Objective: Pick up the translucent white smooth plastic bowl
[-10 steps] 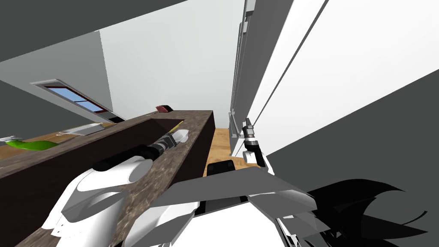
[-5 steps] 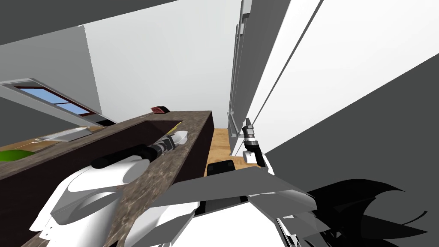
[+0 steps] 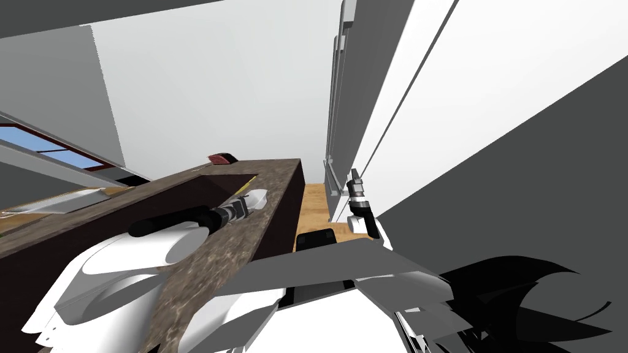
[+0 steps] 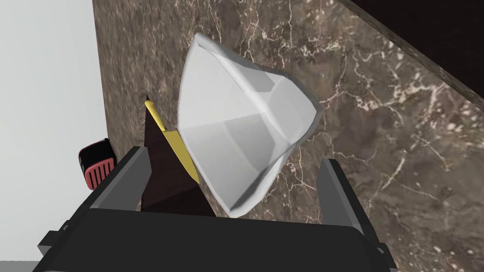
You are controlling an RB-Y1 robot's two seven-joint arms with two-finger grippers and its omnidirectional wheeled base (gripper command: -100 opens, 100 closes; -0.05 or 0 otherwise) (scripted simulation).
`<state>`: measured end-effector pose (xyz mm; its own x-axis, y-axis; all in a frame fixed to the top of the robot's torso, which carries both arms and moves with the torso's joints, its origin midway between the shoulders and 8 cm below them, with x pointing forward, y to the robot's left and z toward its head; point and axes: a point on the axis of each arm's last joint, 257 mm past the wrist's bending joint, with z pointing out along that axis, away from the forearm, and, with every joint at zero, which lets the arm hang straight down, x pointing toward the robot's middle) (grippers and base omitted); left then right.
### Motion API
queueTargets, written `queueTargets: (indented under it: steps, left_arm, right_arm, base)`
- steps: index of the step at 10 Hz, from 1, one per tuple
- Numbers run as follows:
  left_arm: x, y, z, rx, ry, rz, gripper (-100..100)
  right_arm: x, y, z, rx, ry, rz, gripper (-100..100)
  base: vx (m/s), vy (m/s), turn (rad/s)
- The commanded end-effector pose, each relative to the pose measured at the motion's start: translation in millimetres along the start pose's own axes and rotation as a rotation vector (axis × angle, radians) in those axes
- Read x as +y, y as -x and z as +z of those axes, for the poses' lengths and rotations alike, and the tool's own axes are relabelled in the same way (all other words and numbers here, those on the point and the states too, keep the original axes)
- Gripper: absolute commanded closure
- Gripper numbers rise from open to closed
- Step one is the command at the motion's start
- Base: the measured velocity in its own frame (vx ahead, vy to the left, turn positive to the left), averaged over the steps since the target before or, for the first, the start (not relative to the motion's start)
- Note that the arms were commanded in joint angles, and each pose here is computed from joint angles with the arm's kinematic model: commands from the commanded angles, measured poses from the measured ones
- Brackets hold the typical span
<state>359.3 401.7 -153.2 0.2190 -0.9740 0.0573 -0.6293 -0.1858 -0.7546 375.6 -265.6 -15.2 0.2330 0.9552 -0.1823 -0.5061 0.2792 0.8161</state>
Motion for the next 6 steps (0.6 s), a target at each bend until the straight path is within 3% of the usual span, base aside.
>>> queueTargets:
  steps: [1, 6]
  left_arm:
    - [6, 2.8, -1.1, -0.01, 0.029, 0.002, -100]
    - [27, 14.4, -6.2, -0.046, 0.135, 0.018, -100]
  right_arm:
    - [0, 0, 0.0, 0.0, 0.0, 0.0, 0]
    - [0, 0, 0.0, 0.0, 0.0, 0.0, 0]
  base:
    - [0.014, 0.043, -0.065]
    - [0.021, 0.055, -0.095]
